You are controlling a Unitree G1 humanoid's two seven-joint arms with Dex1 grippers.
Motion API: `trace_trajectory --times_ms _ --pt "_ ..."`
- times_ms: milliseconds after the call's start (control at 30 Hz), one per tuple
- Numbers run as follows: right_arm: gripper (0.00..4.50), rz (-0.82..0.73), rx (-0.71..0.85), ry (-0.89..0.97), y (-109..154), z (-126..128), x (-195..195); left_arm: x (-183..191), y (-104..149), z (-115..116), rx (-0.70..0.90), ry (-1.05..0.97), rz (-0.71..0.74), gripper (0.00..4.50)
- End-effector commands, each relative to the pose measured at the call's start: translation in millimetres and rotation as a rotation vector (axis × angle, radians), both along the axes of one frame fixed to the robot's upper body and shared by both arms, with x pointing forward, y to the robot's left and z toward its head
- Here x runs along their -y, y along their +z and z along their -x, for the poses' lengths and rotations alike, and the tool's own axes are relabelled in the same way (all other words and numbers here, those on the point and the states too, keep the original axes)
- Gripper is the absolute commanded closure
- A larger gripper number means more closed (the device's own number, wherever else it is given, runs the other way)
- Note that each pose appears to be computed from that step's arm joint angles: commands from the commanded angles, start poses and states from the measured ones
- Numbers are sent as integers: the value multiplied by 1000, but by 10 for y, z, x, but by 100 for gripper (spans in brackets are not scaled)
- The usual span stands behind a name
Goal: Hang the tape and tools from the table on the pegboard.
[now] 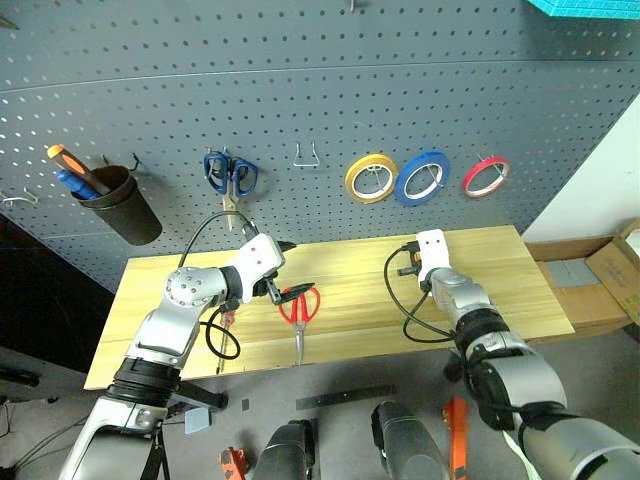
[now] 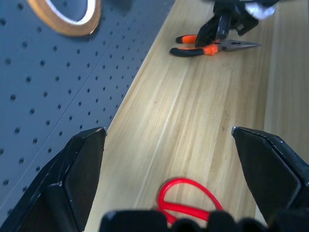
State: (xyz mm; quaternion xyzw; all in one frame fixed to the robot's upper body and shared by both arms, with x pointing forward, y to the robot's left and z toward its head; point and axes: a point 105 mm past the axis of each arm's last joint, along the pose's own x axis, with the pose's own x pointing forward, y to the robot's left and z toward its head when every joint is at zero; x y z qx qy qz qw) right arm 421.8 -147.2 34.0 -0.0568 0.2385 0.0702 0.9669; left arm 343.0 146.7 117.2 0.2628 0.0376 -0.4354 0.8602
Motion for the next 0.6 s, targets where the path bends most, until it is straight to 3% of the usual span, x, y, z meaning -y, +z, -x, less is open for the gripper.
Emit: trace_trajectory --times_ms 33,267,433,600 --pt "411 -79 80 36 344 115 -68 -11 190 19 34 14 64 0" --pt "188 -73 89 52 576 304 -38 -14 178 21 -5 44 85 0" --pt "10 -9 20 32 521 181 95 11 132 42 -57 79 114 0" --pt "4 41 -42 -33 437 13 220 3 141 50 -97 104 161 0"
